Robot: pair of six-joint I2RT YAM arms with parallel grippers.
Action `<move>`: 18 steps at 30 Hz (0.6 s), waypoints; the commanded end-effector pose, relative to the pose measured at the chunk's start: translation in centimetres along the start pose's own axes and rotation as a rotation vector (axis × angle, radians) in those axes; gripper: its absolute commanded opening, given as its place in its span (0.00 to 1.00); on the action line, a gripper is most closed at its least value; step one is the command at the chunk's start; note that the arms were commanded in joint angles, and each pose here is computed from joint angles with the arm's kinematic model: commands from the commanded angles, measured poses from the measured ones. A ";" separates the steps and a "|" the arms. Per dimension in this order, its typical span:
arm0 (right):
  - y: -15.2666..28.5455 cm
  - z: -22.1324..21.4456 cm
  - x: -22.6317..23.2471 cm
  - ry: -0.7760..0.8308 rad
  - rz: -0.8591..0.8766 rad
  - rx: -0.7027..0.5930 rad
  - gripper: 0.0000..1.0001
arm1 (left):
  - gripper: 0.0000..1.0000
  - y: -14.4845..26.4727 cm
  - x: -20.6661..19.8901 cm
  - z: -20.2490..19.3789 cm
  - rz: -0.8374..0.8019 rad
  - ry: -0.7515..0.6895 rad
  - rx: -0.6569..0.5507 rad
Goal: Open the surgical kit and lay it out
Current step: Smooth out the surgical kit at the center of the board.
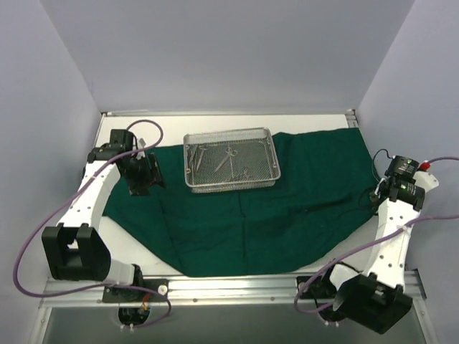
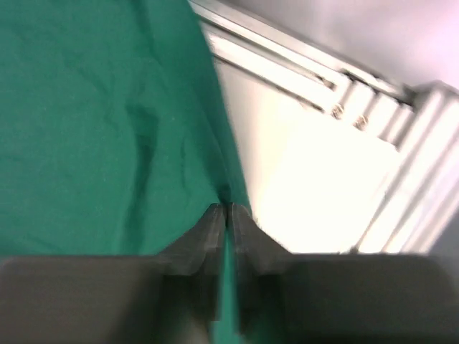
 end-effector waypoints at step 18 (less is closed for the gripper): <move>3.3 -1.2 9.0 0.233 0.230 0.104 0.80 | 0.81 -1.7 2.8 0.4 0.123 0.057 0.030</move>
Point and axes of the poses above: each gripper's point midway between its finger pads, its own y axis back along the fingers, its own x axis along the line the jaws close on, z = x × y, the point moved 4 cm from there along y, back along the fingers, and after that the axes turned 3 degrees about -y, right-handed, at the moved point
